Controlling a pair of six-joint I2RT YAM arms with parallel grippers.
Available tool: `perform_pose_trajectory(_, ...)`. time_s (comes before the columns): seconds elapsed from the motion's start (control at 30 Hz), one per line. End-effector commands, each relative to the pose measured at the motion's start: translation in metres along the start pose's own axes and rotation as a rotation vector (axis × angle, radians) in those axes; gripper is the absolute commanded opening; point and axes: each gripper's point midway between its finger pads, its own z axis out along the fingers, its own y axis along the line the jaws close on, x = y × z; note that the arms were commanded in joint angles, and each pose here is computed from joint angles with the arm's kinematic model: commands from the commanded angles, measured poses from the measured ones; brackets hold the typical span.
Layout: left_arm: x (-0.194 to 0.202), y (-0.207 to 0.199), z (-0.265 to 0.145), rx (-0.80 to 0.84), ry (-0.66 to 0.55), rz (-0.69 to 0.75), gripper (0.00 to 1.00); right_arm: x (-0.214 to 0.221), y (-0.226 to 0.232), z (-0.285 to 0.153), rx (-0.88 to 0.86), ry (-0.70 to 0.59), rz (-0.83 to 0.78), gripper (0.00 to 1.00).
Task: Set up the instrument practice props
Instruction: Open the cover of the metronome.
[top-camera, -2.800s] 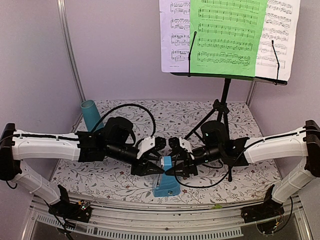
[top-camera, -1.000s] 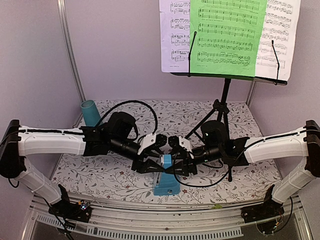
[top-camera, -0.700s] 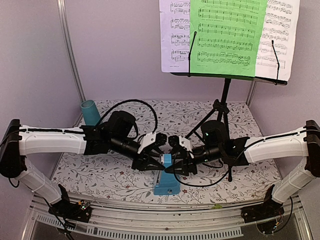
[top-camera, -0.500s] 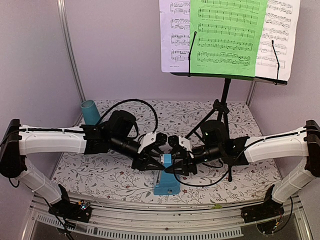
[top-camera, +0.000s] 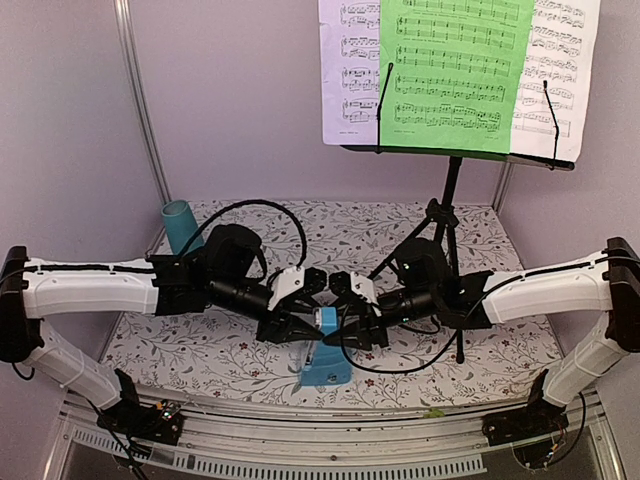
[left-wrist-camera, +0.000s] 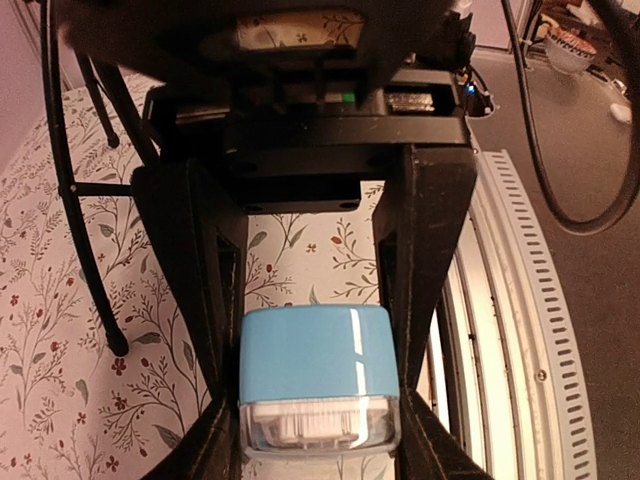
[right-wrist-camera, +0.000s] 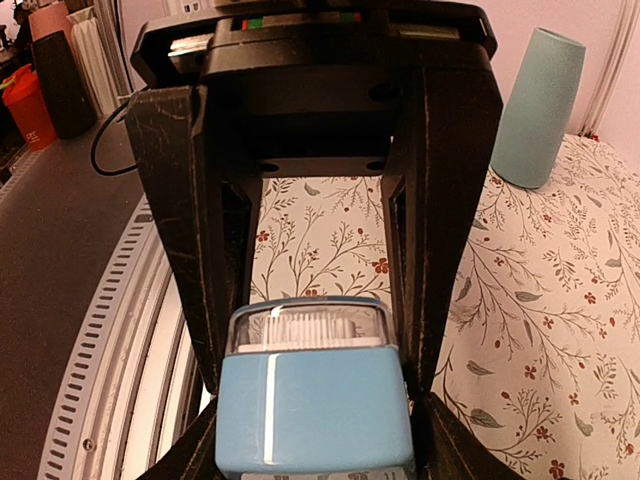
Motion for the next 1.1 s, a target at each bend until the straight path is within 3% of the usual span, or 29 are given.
perform_pose_trajectory(0.0,-0.051,-0.005,-0.023,-0.033,-0.151,0.083,0.18,0.068,-0.009,-0.002,0.054,0.219,0.091,0.03)
perform_pose_trajectory(0.4,-0.039,-0.017,-0.023,0.212,-0.182,-0.079,0.23,0.073,-0.012,-0.005,0.076,0.248,0.086,0.0)
perform_pose_trajectory(0.67,-0.038,-0.007,-0.017,0.098,-0.183,-0.054,0.21,0.067,-0.011,-0.005,0.067,0.235,0.087,0.0)
perform_pose_trajectory(0.83,-0.039,-0.011,-0.009,0.075,-0.196,-0.032,0.17,0.054,-0.01,-0.002,0.04,0.199,0.098,0.16)
perform_pose_trajectory(0.9,-0.039,-0.013,-0.006,0.08,-0.195,-0.029,0.17,0.049,-0.008,-0.002,0.026,0.188,0.097,0.31)
perform_pose_trajectory(1.07,-0.036,-0.015,-0.001,0.103,-0.182,-0.031,0.17,0.045,-0.007,-0.001,0.009,0.189,0.09,0.51)
